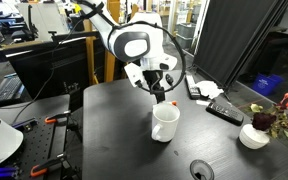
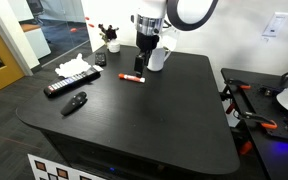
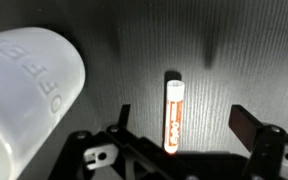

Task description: Put the marker in the mug

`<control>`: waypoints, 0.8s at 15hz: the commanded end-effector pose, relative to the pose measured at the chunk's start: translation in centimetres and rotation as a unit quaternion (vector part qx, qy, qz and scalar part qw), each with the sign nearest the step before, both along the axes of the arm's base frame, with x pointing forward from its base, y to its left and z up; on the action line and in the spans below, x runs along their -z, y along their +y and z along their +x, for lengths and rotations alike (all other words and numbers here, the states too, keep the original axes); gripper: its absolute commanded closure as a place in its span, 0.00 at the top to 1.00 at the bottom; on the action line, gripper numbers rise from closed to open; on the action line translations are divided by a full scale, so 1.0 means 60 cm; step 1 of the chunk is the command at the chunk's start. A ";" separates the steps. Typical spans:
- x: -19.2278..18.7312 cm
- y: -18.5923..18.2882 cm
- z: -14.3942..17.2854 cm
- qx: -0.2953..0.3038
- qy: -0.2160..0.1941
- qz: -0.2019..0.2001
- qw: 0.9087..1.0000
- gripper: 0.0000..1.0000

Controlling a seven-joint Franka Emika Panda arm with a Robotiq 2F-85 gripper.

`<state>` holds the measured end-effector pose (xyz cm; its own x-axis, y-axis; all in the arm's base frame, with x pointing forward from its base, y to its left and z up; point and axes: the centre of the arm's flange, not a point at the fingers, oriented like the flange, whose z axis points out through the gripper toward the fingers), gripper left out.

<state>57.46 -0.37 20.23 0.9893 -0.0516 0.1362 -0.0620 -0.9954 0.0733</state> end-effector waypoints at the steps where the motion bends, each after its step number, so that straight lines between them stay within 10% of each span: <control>1: 0.017 -0.001 0.014 0.017 0.001 -0.004 1.000 1.00; 12: 0.039 0.004 0.042 0.022 0.001 0.003 1.000 1.00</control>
<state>58.73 -0.58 17.93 0.9909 -0.0596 0.1203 -0.0695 -0.9944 0.0795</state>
